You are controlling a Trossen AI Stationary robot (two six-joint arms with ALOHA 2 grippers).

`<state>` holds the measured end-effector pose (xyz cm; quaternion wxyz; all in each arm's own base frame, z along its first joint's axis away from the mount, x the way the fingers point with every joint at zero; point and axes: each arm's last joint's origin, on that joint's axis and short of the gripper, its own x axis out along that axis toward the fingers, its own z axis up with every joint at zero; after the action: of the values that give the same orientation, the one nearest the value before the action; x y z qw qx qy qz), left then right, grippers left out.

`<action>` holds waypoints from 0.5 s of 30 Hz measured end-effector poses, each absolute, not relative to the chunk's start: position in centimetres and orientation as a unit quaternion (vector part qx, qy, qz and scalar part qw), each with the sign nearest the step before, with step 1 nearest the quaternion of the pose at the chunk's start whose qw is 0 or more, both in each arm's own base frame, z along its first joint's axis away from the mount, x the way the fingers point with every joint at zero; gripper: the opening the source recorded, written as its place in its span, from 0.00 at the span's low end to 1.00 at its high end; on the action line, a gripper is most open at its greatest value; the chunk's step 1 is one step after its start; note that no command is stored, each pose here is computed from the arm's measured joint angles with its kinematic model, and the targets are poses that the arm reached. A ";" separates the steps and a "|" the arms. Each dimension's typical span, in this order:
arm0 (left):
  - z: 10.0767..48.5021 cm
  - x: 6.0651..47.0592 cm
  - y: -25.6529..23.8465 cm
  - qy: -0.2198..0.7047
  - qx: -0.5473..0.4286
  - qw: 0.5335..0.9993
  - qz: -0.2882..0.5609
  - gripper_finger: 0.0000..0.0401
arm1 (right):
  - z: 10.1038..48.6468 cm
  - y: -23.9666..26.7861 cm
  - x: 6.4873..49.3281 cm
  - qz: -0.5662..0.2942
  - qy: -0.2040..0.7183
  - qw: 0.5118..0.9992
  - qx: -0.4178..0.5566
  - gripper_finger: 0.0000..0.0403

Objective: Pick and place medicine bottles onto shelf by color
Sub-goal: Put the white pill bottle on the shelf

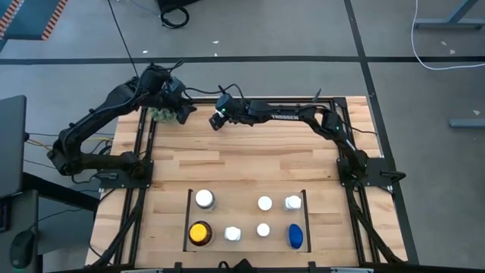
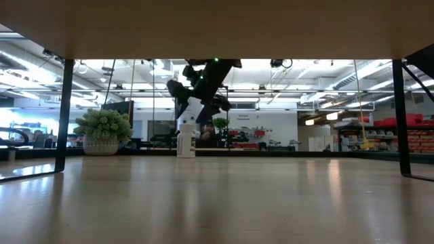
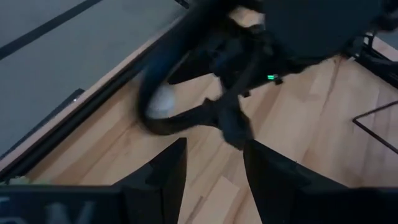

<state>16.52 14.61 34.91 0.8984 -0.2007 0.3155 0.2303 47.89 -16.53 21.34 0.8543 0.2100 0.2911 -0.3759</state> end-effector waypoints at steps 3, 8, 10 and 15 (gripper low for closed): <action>34.8 16.7 14.3 0.322 -0.204 0.897 0.223 0.41 | 20.8 -16.6 47.9 -0.378 0.301 0.850 0.209 0.80; 34.6 16.8 13.8 0.337 -0.215 0.891 0.216 0.41 | 20.8 -17.0 47.8 -0.404 0.287 0.845 0.202 0.80; 34.5 16.9 13.6 0.341 -0.215 0.891 0.211 0.41 | 20.9 -17.4 47.7 -0.407 0.282 0.844 0.204 0.80; 34.5 17.2 13.2 0.343 -0.213 0.892 0.201 0.41 | 20.9 -18.2 47.5 -0.400 0.280 0.846 0.214 0.80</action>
<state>17.20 13.19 34.52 0.8923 -0.2130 0.3433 0.2014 47.48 -18.22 20.93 0.8458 0.2142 0.2804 -0.4002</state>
